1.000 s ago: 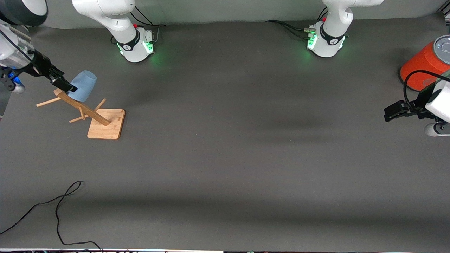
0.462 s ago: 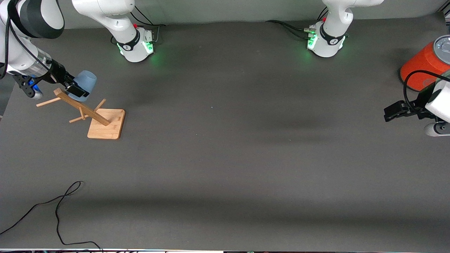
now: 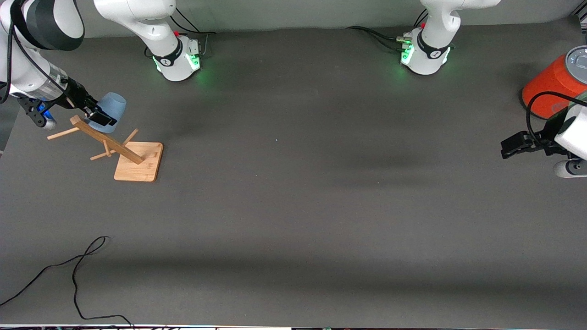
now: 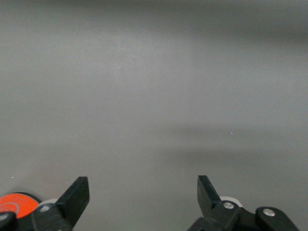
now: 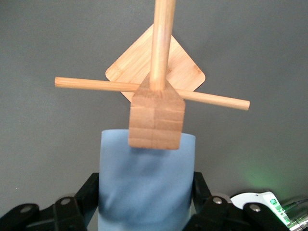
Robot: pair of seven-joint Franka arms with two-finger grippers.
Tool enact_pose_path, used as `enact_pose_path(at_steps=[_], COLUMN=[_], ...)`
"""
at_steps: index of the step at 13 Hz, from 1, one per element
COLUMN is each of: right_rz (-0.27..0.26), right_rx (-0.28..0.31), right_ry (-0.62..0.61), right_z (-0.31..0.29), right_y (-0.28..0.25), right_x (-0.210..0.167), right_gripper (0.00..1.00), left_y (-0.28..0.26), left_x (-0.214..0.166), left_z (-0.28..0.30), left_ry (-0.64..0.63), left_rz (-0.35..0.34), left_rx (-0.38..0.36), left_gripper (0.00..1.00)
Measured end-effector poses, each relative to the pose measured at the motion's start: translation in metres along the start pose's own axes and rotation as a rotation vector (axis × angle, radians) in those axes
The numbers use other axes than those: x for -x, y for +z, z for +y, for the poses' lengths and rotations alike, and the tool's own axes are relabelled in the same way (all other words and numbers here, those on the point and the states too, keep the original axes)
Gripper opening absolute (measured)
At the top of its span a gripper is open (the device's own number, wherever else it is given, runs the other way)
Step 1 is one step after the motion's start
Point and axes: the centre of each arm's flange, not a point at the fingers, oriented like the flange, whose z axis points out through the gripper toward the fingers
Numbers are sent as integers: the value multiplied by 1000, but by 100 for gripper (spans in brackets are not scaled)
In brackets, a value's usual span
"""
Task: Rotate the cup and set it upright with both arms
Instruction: 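Pull the blue cup off the peg and carry it toward the table middle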
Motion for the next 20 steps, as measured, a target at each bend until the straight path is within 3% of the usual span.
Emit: enact_pose_path(at_steps=[5,10,14,20], right_rz=[-3,1,23,70], right_rx=[-1,2,-6,-24], right_ry=[35,88,144,270], right_z=[2,-20,-62,-183], right_y=[-8,-48,-80,-96], right_x=[6,68,134,286], right_gripper=[81,81,81,81], left_y=[0,0,0,1], left_x=[0,0,0,1], left_z=[0,0,0,0], left_ry=[0,0,0,0], left_rz=[0,0,0,-12], left_rx=[0,0,0,-1], left_gripper=[100,100,100,100])
